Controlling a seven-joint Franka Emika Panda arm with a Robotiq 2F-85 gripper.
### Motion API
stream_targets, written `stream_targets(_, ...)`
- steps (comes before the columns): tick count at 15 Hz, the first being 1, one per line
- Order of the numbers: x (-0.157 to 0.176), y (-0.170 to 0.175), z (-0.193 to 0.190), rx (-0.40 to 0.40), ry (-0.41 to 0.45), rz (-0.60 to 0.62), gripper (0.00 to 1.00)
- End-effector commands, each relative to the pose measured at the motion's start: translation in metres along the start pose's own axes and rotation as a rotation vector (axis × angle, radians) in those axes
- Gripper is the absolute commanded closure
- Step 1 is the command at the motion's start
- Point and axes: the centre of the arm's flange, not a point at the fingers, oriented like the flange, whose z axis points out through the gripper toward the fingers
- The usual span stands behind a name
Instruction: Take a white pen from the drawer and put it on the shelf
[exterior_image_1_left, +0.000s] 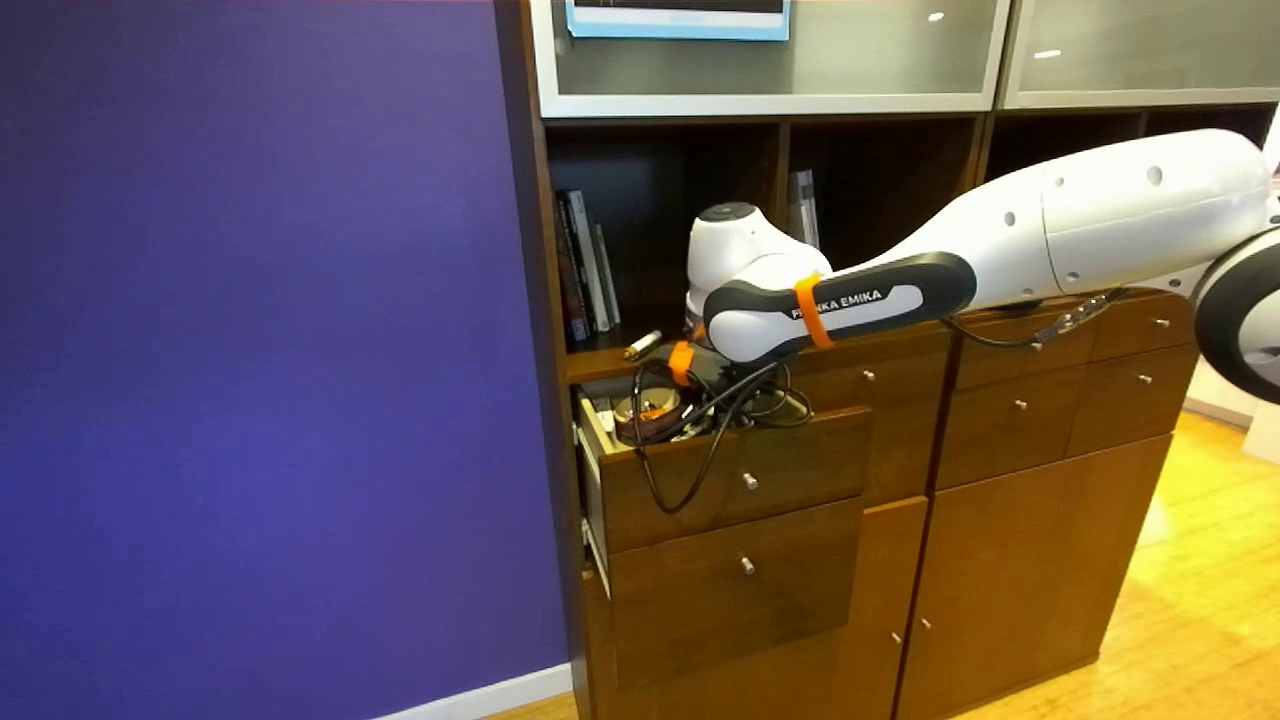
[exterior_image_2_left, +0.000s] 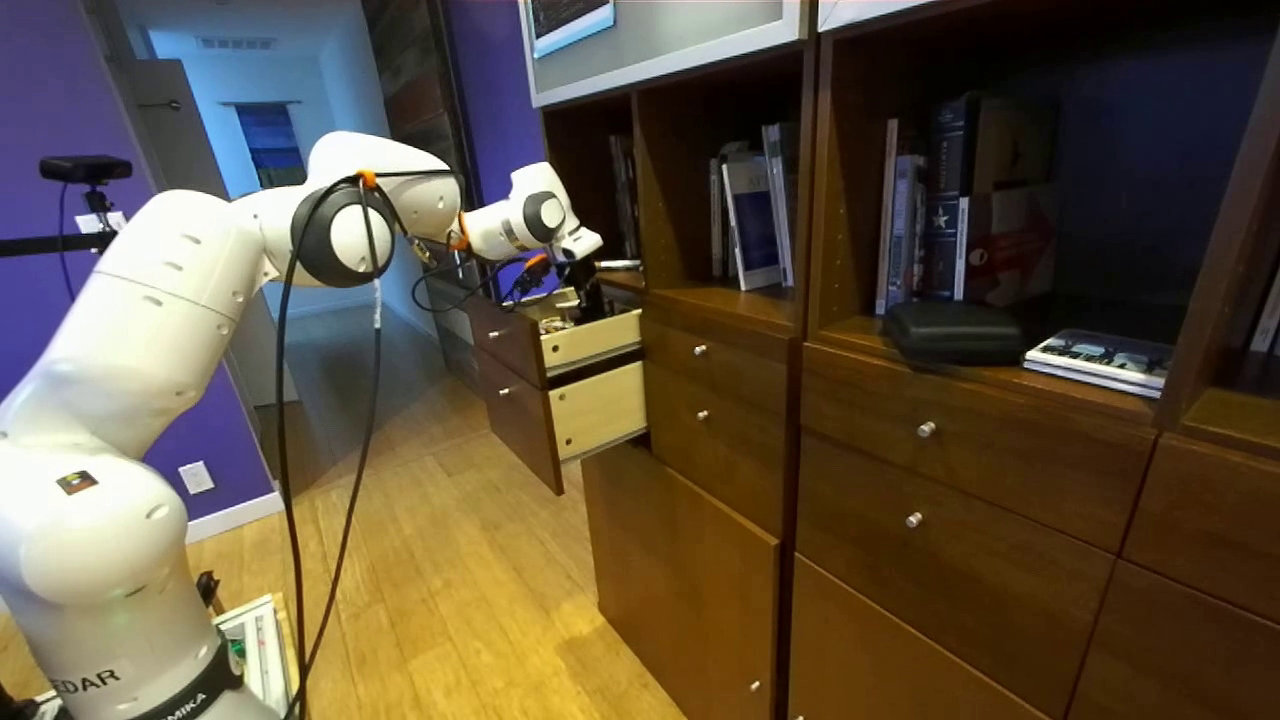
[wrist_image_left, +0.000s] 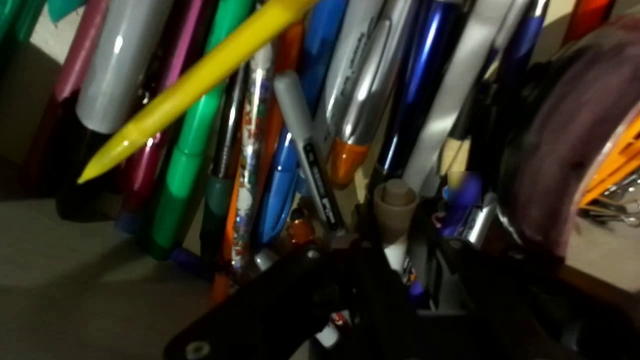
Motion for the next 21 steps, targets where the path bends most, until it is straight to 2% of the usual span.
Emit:
stream_targets(1,0.002,-0.014,-0.002,-0.014,-0.019,-0.020,0.96)
stream_targets(7,0.015,-0.008,-0.037,-0.024,-0.026,-0.026,0.95)
stream_targets(12,0.012,-0.002,-0.059,-0.075,-0.136,-0.052,0.95)
stream_targets(17,0.000,0.008,-0.087,-0.098,-0.264,-0.138,0.95)
stream_targets(21,-0.020,0.013,-0.126,-0.101,-0.268,-0.259,0.95)
